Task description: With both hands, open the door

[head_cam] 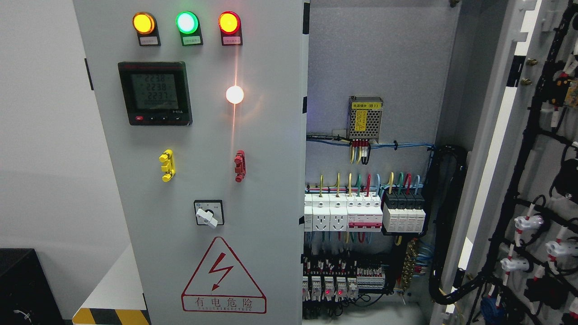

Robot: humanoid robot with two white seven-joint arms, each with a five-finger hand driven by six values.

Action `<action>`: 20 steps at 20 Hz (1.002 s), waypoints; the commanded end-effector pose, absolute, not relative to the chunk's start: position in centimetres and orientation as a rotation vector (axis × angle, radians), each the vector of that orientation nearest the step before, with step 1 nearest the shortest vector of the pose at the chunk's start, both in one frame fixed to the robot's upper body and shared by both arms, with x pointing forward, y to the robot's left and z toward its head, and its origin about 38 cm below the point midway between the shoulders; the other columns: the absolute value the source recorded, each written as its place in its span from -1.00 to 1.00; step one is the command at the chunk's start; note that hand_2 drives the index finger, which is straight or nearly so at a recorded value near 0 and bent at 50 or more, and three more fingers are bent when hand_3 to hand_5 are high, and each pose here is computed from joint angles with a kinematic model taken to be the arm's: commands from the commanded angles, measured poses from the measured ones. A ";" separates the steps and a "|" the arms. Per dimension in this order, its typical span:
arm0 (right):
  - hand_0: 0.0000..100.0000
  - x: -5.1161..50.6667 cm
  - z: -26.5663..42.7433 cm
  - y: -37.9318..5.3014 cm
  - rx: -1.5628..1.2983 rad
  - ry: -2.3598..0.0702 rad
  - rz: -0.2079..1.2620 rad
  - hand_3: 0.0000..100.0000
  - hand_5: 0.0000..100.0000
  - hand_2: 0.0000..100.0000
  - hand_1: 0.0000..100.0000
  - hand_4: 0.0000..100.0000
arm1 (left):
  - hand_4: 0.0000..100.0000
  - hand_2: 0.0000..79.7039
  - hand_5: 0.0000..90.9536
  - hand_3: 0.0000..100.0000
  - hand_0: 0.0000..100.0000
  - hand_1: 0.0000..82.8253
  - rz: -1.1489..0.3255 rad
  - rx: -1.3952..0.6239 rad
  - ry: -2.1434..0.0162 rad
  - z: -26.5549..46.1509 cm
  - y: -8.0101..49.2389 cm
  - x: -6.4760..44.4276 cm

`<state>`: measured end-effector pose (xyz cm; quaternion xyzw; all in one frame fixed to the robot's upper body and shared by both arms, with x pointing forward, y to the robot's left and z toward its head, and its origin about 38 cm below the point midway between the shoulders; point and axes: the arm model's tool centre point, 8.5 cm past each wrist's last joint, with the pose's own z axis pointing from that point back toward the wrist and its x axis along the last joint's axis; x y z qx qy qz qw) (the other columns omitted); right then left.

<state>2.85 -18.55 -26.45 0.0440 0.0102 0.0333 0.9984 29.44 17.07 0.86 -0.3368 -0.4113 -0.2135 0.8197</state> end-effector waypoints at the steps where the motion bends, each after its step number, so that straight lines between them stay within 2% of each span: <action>1: -1.00 2.7 -26.5 -18.6 0.088 0.022 0.056 -1.00 -1.00 -1.00 -1.00 -1.00 | -1.00 -1.00 -1.00 -1.00 -1.00 -1.00 -0.264 -0.423 -0.658 -10.3 26.1 25.8; 5: -1.00 2.7 -26.5 -18.6 0.088 0.022 0.056 -1.00 -1.00 -1.00 -1.00 -1.00 | -1.00 -1.00 -1.00 -1.00 -1.00 -1.00 -0.172 -0.298 -0.518 -16.3 28.7 21.6; 10: -1.00 2.9 -26.4 -18.6 0.088 0.019 0.056 -1.00 -1.00 -1.00 -1.00 -1.00 | -1.00 -1.00 -1.00 -1.00 -1.00 -1.00 -0.133 -0.206 -0.460 -20.7 30.8 17.7; 17: -1.00 2.9 -26.4 -18.6 0.088 0.019 0.056 -1.00 -1.00 -1.00 -1.00 -1.00 | -1.00 -1.00 -1.00 -1.00 -1.00 -1.00 -0.072 -0.178 -0.343 -23.2 32.6 13.3; 20: -1.00 2.9 -26.5 -18.7 0.086 0.019 0.056 -1.00 -1.00 -1.00 -1.00 -1.00 | -1.00 -1.00 -1.00 -1.00 -1.00 -1.00 0.038 -0.163 -0.341 -23.6 32.6 12.6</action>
